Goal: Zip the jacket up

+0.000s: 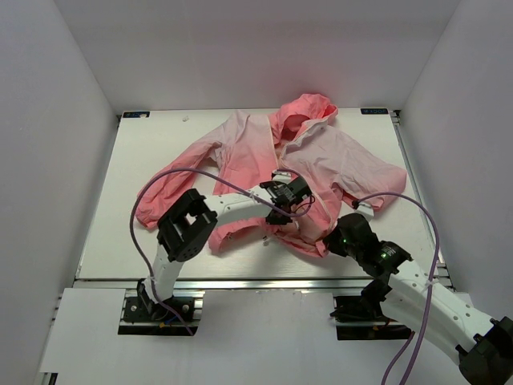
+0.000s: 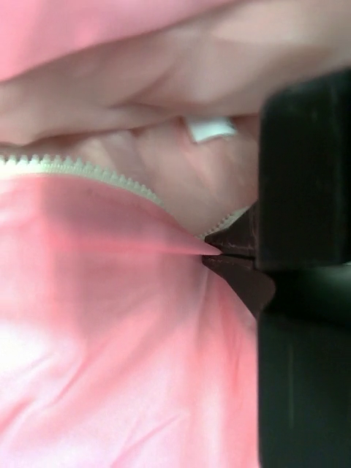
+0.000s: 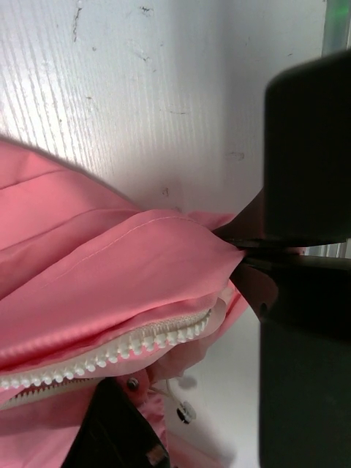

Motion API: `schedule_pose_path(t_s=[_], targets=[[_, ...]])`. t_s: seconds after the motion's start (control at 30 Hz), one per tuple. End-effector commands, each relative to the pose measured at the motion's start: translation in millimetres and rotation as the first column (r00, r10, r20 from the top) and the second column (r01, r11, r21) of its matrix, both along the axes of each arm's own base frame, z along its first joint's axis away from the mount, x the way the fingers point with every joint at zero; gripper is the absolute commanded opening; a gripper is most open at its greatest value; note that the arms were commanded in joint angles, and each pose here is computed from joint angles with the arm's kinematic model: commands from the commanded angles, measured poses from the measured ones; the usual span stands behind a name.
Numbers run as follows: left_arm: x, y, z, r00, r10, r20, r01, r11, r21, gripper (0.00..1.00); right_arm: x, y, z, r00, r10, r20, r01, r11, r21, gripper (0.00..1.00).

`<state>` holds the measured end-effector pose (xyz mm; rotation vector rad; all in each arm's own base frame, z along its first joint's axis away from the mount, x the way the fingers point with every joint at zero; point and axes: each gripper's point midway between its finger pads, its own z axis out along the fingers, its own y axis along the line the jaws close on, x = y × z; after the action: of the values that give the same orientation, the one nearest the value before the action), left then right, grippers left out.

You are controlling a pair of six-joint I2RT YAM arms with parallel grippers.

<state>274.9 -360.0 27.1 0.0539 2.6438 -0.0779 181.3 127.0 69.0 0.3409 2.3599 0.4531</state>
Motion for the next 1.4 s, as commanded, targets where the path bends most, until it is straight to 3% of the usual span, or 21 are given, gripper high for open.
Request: schedule_pose_path(t_s=[0.0,0.1,0.13,0.2,0.37,0.4,0.5,0.6,0.7,0.8,0.83,1.0,1.23,1.3,1.37], targets=[[5,-3,62,0.991,-0.074,0.113,0.087,0.991,-0.107,0.00,10,7,10,0.998,0.023,0.056,-0.024,1.000,0.019,0.00],[3,15,69,0.987,-0.107,0.117,0.119,0.987,-0.107,0.00,14,12,14,0.997,0.038,0.071,-0.040,0.999,0.027,0.00],[5,14,90,0.980,-0.120,0.158,0.145,0.976,-0.162,0.00,14,12,13,0.997,0.041,0.064,-0.042,0.999,0.020,0.00],[-3,24,89,0.973,-0.180,0.142,0.204,0.961,-0.186,0.00,17,16,14,0.996,0.063,0.070,-0.064,0.998,0.014,0.00],[-26,24,125,0.932,-0.304,0.197,0.357,0.864,-0.356,0.00,22,39,13,0.986,0.158,0.060,-0.160,0.986,0.036,0.00],[-46,30,102,0.912,-0.382,0.152,0.411,0.838,-0.360,0.00,23,42,12,0.983,0.173,0.058,-0.175,0.984,0.037,0.00],[-55,39,87,0.904,-0.389,0.177,0.428,0.824,-0.371,0.05,27,56,10,0.973,0.223,0.057,-0.226,0.972,0.063,0.00],[-74,62,34,0.911,-0.404,0.081,0.406,0.849,-0.337,0.08,30,63,3,0.970,0.241,0.038,-0.243,0.968,0.061,0.00],[-79,65,21,0.908,-0.419,0.022,0.404,0.857,-0.320,0.09,30,65,-4,0.969,0.249,0.006,-0.249,0.967,0.052,0.00],[-73,67,24,0.915,-0.400,0.049,0.395,0.867,-0.305,0.20,30,65,-5,0.969,0.247,0.007,-0.247,0.967,0.055,0.00],[-74,66,28,0.913,-0.403,0.060,0.400,0.862,-0.313,0.32,31,65,-3,0.969,0.247,0.010,-0.247,0.968,0.054,0.00],[-72,72,34,0.918,-0.388,0.079,0.393,0.871,-0.296,0.61,24,64,-11,0.968,0.251,-0.015,-0.249,0.967,0.060,0.00],[-86,76,24,0.922,-0.388,0.017,0.378,0.886,-0.270,0.67,21,66,-13,0.965,0.259,-0.022,-0.258,0.964,0.060,0.00],[-89,86,13,0.936,-0.352,-0.008,0.344,0.917,-0.203,0.67,21,67,-13,0.966,0.257,-0.025,-0.255,0.965,0.060,0.00],[-88,75,21,0.942,-0.336,-0.006,0.329,0.927,-0.182,0.75,21,68,-13,0.966,0.256,-0.022,-0.255,0.965,0.060,0.00]])
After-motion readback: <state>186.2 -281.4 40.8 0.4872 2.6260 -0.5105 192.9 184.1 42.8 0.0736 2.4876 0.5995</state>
